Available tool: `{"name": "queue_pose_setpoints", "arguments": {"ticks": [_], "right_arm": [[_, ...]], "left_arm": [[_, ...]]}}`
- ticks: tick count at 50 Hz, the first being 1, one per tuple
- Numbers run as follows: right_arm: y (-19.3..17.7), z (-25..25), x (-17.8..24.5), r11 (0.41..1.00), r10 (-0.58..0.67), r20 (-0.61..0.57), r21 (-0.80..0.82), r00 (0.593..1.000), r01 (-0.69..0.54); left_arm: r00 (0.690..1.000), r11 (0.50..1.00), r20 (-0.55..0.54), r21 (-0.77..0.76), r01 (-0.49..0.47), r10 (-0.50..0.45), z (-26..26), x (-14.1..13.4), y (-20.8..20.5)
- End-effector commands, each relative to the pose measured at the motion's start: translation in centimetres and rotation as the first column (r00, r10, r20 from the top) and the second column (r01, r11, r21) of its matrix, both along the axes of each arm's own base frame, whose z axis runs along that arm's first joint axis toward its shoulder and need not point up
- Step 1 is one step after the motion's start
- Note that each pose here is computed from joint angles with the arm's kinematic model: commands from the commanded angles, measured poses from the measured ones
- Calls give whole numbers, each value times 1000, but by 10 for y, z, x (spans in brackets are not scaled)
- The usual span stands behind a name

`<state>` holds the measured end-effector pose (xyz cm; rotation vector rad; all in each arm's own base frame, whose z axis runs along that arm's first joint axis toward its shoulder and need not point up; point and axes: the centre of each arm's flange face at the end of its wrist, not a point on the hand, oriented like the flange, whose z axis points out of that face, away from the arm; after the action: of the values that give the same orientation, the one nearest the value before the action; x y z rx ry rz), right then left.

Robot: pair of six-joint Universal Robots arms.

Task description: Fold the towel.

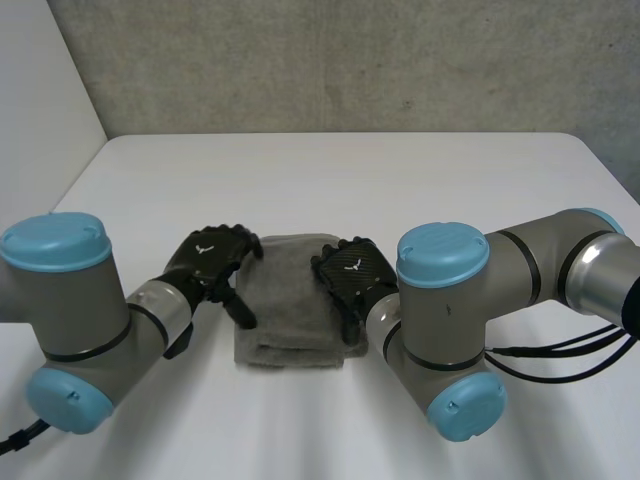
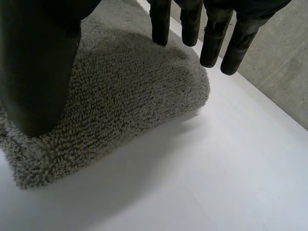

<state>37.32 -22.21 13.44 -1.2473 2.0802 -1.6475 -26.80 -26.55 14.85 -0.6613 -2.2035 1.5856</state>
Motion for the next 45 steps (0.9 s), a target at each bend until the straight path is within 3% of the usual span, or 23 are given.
{"name": "queue_pose_setpoints", "arguments": {"ticks": [1, 14, 26, 30, 36, 45], "right_arm": [[-1, -1, 0, 1000, -2, -1, 2, 1000, 2], [-2, 12, -1, 1000, -12, 18, -12, 1000, 13], [-22, 128, -39, 974, -111, 173, -177, 979, 141], [-38, 185, -76, 927, -214, 302, -238, 929, 291], [-48, 205, -104, 898, -296, 352, -214, 888, 384], [-50, 207, -110, 896, -329, 343, -179, 880, 405]], "left_arm": [[998, 1000, 63, 11, -9, 8, -15, 11, -3], [998, 1000, 62, 1, 3, -3, -14, 7, -1], [998, 964, -51, -265, -35, 22, 87, 8, -14], [995, 934, -100, -353, -57, 23, 139, 10, -14], [982, 946, -186, -312, -90, 33, 164, 13, -14], [965, 969, -245, -205, -140, 87, 166, 22, -14]]}}
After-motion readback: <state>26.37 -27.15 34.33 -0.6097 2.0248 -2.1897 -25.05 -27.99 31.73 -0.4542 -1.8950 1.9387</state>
